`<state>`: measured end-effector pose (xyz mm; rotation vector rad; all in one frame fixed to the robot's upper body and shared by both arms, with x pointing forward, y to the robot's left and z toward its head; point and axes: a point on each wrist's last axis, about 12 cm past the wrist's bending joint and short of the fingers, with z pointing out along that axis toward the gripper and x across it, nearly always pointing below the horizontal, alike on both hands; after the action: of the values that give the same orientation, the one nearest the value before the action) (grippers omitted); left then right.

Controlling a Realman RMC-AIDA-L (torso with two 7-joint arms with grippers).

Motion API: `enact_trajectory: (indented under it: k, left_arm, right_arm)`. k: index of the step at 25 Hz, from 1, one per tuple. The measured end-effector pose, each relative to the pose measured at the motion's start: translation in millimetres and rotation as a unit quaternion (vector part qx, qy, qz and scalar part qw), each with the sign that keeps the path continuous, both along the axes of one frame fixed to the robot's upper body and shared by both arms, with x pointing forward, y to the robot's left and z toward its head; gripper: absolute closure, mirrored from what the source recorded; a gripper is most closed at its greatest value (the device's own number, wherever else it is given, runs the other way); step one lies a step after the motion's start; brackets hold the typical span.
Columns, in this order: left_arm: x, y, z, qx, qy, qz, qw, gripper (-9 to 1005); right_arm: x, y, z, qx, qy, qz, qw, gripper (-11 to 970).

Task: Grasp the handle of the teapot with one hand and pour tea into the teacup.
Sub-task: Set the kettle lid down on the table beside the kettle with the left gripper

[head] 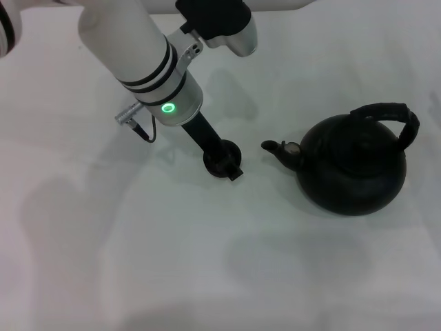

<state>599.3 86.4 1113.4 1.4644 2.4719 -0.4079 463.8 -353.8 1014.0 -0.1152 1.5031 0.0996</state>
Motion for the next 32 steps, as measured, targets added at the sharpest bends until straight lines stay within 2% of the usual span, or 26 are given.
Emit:
enact_trajectory:
  k: [32]
  left_arm:
    - [-2.4,-1.9,-4.7,0.012,0.000,-0.004,1.000,268]
  right_arm:
    - [-0.7,1.6,-1.0,0.003,0.002,0.001,1.000,84]
